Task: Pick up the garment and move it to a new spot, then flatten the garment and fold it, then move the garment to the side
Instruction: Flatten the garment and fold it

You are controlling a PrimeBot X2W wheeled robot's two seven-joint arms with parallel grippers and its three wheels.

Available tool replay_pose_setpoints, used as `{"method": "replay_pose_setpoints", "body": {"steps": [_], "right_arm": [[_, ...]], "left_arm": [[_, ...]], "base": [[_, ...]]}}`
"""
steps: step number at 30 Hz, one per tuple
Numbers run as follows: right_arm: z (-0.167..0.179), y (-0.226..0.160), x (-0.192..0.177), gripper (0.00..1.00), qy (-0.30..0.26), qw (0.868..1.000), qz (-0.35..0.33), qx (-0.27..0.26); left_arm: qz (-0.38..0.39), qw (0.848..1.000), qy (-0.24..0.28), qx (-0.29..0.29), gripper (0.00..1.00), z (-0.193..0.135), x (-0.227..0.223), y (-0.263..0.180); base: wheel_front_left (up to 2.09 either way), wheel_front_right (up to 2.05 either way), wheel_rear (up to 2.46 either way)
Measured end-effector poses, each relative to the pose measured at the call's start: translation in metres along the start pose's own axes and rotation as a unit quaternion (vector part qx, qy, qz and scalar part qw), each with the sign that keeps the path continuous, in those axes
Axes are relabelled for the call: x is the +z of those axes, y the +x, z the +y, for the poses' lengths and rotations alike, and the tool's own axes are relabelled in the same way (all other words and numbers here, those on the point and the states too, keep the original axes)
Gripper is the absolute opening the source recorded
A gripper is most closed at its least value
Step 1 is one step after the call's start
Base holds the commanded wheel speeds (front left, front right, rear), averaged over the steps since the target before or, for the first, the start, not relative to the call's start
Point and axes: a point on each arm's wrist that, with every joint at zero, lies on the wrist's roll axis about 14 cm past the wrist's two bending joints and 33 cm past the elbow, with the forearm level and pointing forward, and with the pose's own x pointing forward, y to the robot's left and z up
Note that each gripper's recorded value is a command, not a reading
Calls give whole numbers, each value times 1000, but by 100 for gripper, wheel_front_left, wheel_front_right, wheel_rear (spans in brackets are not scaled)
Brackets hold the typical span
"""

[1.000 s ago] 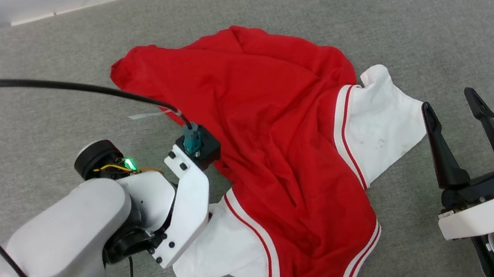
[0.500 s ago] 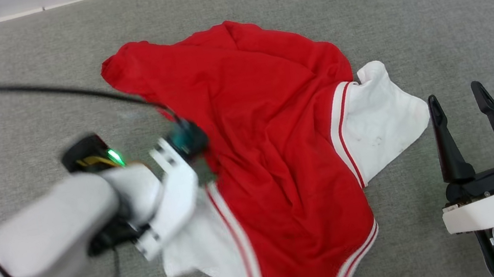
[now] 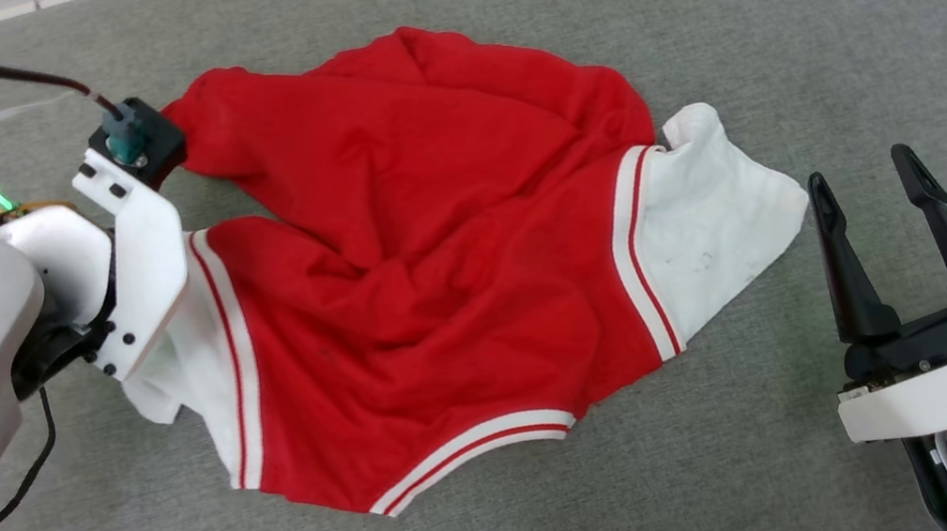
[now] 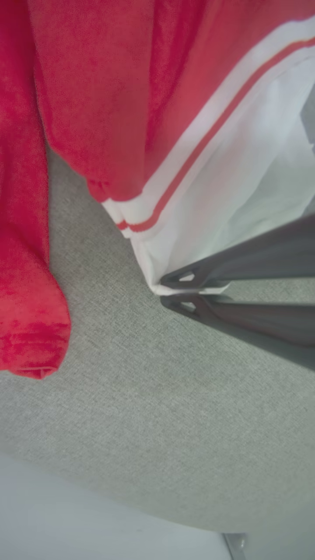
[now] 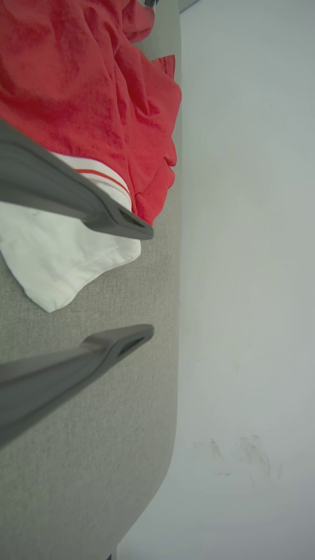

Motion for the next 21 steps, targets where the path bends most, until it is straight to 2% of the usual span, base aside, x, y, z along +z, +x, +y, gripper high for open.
{"method": "replay_pose_setpoints", "body": {"steps": [5,6,7,15,21], "right_arm": [[-5,-3,-2,100,-3,1000,5,-7],[-5,-3,-1,100,-3,1000,4,-8],[-5,-4,0,100,-3,1000,3,-9],[0,-9,13,100,2,1000,-13,-4],[9,-13,21,100,6,1000,-23,8]], "left_arm": [[31,999,-37,-13,0,-11,-25,24],[28,999,-43,-12,20,-10,-25,24],[25,999,-46,-11,100,-10,-24,24],[-23,996,-89,-8,100,-6,-5,-8],[19,993,-113,-21,100,-4,-15,-46]], "base": [[0,0,0],[0,0,0],[0,0,0],[0,0,0],[0,0,0]]}}
